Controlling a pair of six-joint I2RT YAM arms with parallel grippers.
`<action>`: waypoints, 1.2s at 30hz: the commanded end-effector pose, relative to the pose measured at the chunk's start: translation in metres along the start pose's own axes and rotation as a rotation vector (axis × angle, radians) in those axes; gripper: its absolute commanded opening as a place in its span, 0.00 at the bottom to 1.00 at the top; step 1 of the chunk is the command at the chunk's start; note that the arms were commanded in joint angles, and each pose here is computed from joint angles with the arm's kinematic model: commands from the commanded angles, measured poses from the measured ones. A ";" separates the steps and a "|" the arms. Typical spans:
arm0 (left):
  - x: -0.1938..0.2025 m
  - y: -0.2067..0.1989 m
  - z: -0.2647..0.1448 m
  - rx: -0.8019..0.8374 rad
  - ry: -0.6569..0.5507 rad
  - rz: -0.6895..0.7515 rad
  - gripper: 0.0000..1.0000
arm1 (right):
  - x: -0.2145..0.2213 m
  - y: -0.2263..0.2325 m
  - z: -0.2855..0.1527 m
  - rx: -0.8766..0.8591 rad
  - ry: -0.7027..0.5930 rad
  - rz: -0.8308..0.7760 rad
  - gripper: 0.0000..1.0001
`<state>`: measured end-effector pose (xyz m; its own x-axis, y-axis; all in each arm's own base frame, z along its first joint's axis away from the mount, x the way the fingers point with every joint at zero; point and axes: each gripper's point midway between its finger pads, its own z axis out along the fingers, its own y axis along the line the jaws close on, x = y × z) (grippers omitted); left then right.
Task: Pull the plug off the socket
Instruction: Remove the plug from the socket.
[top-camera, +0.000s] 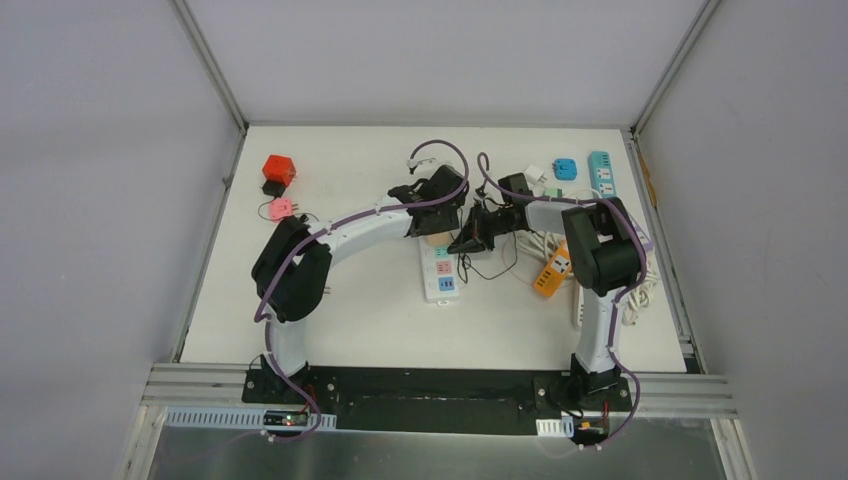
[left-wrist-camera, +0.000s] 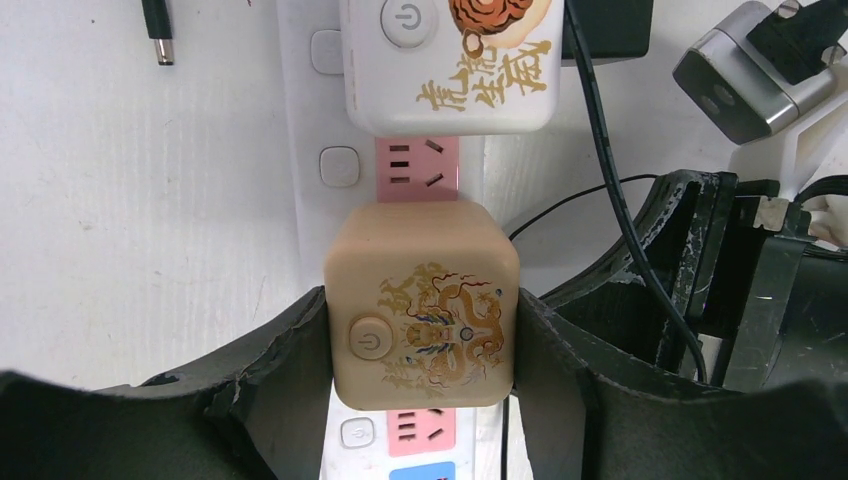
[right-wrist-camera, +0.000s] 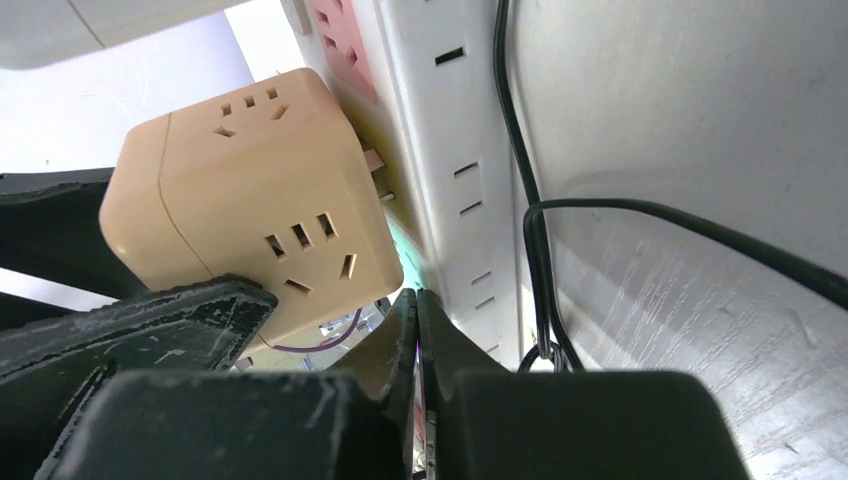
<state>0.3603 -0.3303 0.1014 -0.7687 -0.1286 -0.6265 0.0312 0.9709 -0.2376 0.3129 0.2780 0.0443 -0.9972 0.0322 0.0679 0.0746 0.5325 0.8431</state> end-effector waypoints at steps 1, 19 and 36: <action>0.013 -0.015 -0.016 0.095 0.064 -0.025 0.00 | -0.017 -0.055 0.012 0.185 -0.096 -0.019 0.02; 0.015 -0.022 -0.005 0.104 0.059 -0.121 0.00 | -0.003 -0.012 0.027 -0.047 -0.045 -0.116 0.03; -0.008 -0.007 -0.021 -0.037 -0.026 0.014 0.00 | 0.012 -0.087 0.035 0.316 -0.033 0.005 0.00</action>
<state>0.3613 -0.3328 0.1043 -0.7637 -0.2154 -0.6085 -0.0332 0.9546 -0.2961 0.2988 0.2970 0.0418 -0.9975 -0.0275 0.0649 0.0439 0.4778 0.8774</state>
